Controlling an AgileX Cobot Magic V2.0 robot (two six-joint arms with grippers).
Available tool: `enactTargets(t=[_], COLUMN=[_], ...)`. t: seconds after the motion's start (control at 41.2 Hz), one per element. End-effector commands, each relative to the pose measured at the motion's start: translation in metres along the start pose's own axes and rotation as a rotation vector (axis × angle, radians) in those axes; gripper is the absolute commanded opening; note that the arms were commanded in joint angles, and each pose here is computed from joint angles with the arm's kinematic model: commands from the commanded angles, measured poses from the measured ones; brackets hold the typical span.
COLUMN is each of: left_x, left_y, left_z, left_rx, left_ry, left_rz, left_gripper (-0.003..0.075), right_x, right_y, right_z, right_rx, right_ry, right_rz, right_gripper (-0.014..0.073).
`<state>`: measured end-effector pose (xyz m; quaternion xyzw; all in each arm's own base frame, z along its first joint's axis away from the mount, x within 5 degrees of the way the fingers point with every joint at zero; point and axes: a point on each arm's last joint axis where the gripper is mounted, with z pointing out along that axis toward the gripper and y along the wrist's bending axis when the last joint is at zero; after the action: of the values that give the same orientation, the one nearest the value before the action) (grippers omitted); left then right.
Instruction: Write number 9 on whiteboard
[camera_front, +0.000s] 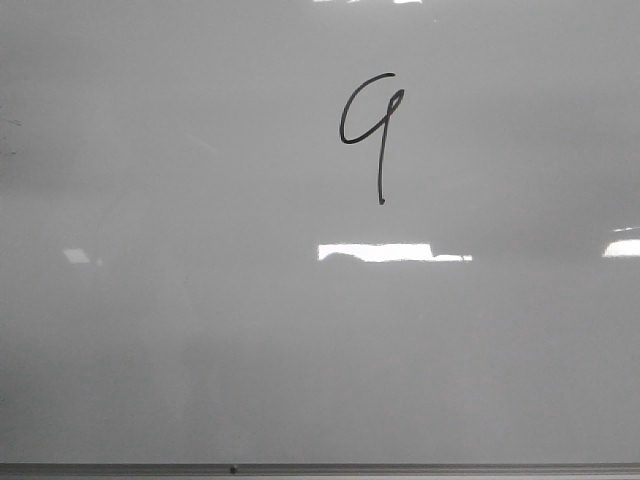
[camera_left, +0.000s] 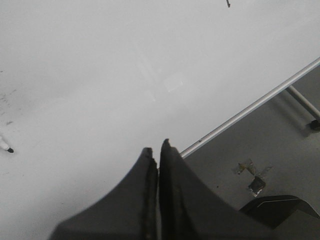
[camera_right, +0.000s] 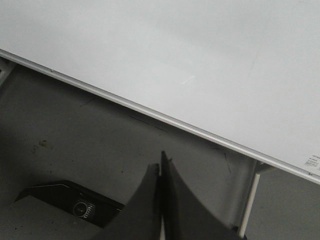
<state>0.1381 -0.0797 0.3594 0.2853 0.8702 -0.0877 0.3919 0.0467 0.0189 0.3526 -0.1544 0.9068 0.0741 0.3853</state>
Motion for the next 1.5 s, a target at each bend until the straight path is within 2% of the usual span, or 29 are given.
enactTargets(t=[0.0, 0.461, 0.607, 0.777, 0.995, 1.214, 1.481], left_x=[-0.012, -0.012, -0.005, 0.027, 0.078, 0.128, 0.17], left_y=[-0.001, -0.001, 0.013, 0.026, 0.018, 0.007, 0.007], left_z=[-0.009, -0.008, -0.026, -0.053, -0.072, -0.049, -0.003], left_rx=[0.001, 0.001, -0.096, -0.277, -0.469, -0.567, -0.595], left_ry=[-0.098, -0.097, -0.202, -0.329, -0.435, -0.612, -0.773], left_rz=[-0.002, -0.002, -0.028, -0.123, -0.196, -0.197, -0.2], left_gripper=[-0.0019, -0.0019, -0.0019, -0.0019, -0.0019, -0.0019, -0.0019], right_x=[-0.009, -0.009, -0.009, -0.009, -0.009, -0.009, -0.009], right_y=[-0.001, -0.001, -0.001, -0.001, -0.001, -0.001, -0.001], right_z=[-0.004, -0.004, -0.004, -0.004, -0.004, -0.004, -0.004], right_rx=[0.013, 0.013, 0.013, 0.012, 0.012, 0.012, 0.012], right_ry=[-0.065, -0.066, -0.066, -0.066, -0.066, -0.066, -0.066], right_rz=[0.004, 0.004, 0.004, 0.004, 0.004, 0.004, 0.004], right_gripper=[-0.0069, -0.0069, -0.0069, -0.0069, -0.0069, -0.0069, -0.0069])
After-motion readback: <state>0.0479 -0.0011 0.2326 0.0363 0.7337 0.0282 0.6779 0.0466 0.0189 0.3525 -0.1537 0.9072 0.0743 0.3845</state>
